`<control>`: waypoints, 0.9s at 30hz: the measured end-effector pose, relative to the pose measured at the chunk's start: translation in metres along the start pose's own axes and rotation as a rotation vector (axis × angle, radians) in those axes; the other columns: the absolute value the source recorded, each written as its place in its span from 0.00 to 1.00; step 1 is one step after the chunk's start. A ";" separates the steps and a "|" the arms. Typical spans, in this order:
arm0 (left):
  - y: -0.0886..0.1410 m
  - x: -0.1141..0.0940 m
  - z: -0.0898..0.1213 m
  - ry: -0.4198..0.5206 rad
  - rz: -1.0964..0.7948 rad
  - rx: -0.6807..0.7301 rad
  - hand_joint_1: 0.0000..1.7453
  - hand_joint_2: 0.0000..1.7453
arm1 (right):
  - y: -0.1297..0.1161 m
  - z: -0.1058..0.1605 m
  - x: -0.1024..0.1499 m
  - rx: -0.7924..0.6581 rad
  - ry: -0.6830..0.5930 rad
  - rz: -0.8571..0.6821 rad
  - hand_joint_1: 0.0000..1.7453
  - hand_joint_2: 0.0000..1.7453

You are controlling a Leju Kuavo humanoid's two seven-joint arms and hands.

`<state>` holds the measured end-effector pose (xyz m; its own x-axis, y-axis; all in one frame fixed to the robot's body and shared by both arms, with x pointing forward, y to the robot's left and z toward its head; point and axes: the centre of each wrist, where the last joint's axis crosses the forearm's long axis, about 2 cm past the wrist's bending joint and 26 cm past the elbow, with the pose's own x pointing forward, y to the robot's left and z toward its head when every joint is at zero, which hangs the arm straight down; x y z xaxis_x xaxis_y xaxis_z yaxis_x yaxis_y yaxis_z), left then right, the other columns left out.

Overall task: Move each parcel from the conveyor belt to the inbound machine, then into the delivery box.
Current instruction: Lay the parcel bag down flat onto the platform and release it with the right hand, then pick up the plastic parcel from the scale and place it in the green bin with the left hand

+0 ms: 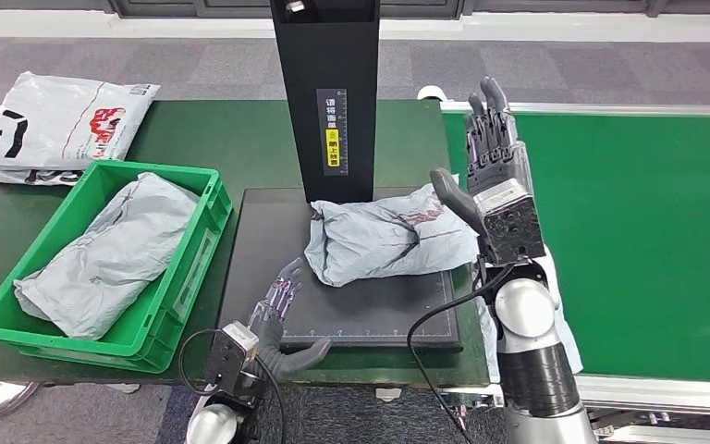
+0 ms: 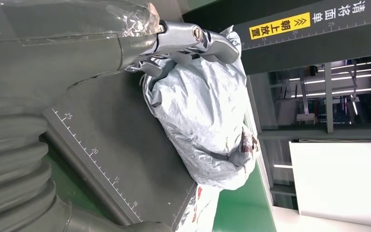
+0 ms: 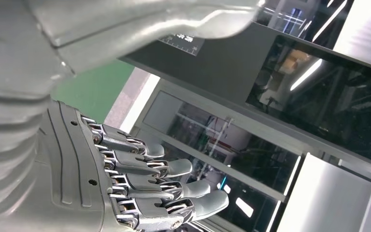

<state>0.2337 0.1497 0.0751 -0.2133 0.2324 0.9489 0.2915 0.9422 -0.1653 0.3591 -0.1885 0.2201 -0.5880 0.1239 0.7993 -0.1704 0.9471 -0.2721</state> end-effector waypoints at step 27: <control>0.000 0.000 0.000 0.000 0.000 0.000 0.00 1.00 | -0.002 0.001 0.001 -0.001 -0.004 0.006 0.00 1.00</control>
<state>0.2337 0.1497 0.0751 -0.2133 0.2324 0.9489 0.2915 0.9422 -0.1653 0.3583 -0.1907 0.2206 -0.5922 0.1282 0.7955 -0.1661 0.9466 -0.2762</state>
